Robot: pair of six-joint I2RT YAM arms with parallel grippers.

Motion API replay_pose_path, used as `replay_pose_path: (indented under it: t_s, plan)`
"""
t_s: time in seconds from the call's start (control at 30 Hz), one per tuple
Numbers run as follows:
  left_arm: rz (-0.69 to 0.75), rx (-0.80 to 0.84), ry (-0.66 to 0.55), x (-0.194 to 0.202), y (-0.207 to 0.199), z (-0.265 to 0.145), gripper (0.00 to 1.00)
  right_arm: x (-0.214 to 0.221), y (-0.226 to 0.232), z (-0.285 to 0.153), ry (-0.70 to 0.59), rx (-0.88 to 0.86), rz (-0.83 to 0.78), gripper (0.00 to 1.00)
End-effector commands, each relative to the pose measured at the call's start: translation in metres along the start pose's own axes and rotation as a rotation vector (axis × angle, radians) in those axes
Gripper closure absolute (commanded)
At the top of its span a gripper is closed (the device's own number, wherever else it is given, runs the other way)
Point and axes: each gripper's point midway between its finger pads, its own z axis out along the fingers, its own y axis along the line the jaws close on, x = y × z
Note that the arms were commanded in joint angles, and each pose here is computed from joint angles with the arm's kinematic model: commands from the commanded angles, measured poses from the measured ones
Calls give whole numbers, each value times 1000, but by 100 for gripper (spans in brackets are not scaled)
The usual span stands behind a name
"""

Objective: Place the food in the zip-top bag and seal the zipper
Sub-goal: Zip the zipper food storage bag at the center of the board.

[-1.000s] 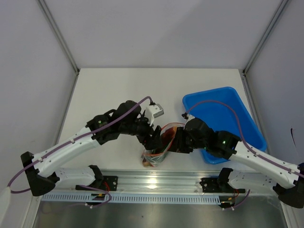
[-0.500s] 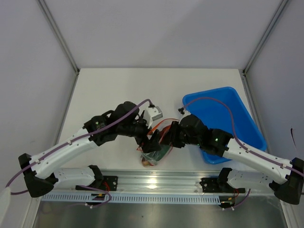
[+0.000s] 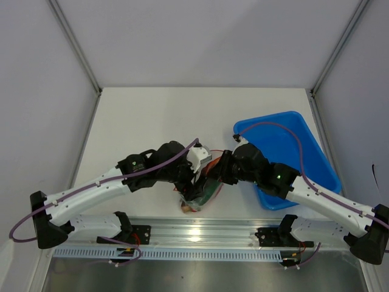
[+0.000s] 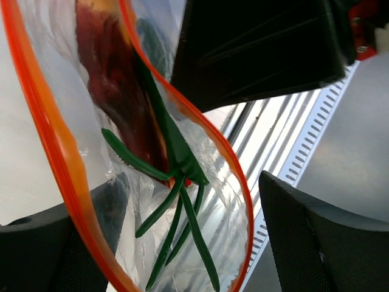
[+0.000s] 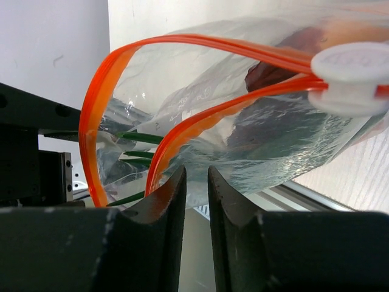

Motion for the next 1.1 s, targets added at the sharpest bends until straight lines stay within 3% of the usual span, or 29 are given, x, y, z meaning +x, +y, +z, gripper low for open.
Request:
replay_pose_path:
  t_s: [0.0, 0.1, 0.13, 0.23, 0.43, 0.47, 0.6, 0.77, 0.87, 1.07]
  plan:
    - [-1, -90, -36, -5, 14, 2, 14, -6, 5, 4, -28, -18, 10, 76]
    - [-22, -117, -33, -2, 18, 5, 27, -7, 4, 4, -29, -18, 11, 76]
    - [-25, -121, -32, 1, 20, 7, 40, -7, 4, 4, -29, -18, 11, 76]
    - [-35, -127, -51, 0, 21, 8, 61, -8, 2, 3, -30, -8, 2, 74]
    - [-68, -104, -51, -1, 25, 10, 88, -11, -16, -3, -15, 66, -130, 63]
    - [-92, -110, -54, -2, 31, 9, 99, -13, -22, -4, -17, 88, -148, 61]
    - [-137, -68, -82, -7, 34, 2, 100, -17, -46, -14, -1, 164, -244, 55]
    - [-174, -10, -153, -23, 36, -16, 99, -25, -62, -23, -36, 166, -314, 33]
    - [-178, 61, -163, -25, 27, -19, 100, -33, -63, -22, -83, 118, -342, 29]
    - [-185, 186, -199, -31, 9, -31, 99, -56, -50, -6, -111, -90, -351, 29]
